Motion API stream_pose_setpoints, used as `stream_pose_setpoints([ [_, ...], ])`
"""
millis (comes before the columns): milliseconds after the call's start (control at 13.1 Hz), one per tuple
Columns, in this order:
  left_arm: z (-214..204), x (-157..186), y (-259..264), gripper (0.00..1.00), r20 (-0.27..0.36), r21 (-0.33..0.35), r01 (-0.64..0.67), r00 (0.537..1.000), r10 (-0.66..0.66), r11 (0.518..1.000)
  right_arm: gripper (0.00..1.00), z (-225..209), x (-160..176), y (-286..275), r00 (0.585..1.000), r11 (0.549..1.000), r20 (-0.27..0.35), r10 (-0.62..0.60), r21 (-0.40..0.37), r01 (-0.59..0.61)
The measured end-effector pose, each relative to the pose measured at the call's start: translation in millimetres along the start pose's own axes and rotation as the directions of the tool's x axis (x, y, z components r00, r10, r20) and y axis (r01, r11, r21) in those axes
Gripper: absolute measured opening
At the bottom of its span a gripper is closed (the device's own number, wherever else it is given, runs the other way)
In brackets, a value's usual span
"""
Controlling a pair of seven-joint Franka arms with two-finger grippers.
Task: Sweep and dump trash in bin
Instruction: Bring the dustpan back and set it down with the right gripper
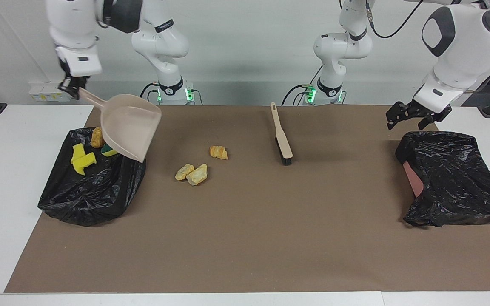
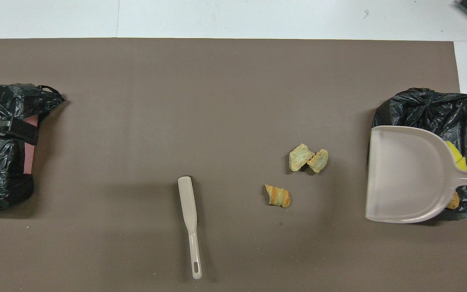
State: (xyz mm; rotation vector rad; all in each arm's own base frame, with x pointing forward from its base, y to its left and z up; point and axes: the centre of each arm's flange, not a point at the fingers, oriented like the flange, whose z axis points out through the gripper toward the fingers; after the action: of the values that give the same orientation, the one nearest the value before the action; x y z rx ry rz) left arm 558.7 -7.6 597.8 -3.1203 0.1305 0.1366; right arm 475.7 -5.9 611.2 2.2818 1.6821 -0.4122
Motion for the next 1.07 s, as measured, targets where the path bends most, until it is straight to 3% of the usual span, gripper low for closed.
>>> stream_pose_setpoints([
  [229,-4,-11,-3,1.00,0.003,-0.002,0.004,1.000,-0.004,1.000,0.33,-24,72,-29,0.964,0.973,-0.133,0.232,0.040,-0.228],
  [688,-3,-11,-3,1.00,0.006,-0.002,0.000,1.000,0.000,1.000,0.33,-24,196,-18,0.797,0.854,-0.316,0.515,0.116,-0.507],
  [841,-3,-11,-3,1.00,0.006,-0.002,0.000,1.000,0.000,1.000,0.33,-22,242,-12,0.705,0.781,-0.343,0.621,0.185,-0.597],
  [1070,-3,-11,-3,1.00,0.006,-0.002,0.000,1.000,0.000,1.000,0.33,-15,317,-16,0.544,0.616,-0.295,0.786,0.288,-0.734],
])
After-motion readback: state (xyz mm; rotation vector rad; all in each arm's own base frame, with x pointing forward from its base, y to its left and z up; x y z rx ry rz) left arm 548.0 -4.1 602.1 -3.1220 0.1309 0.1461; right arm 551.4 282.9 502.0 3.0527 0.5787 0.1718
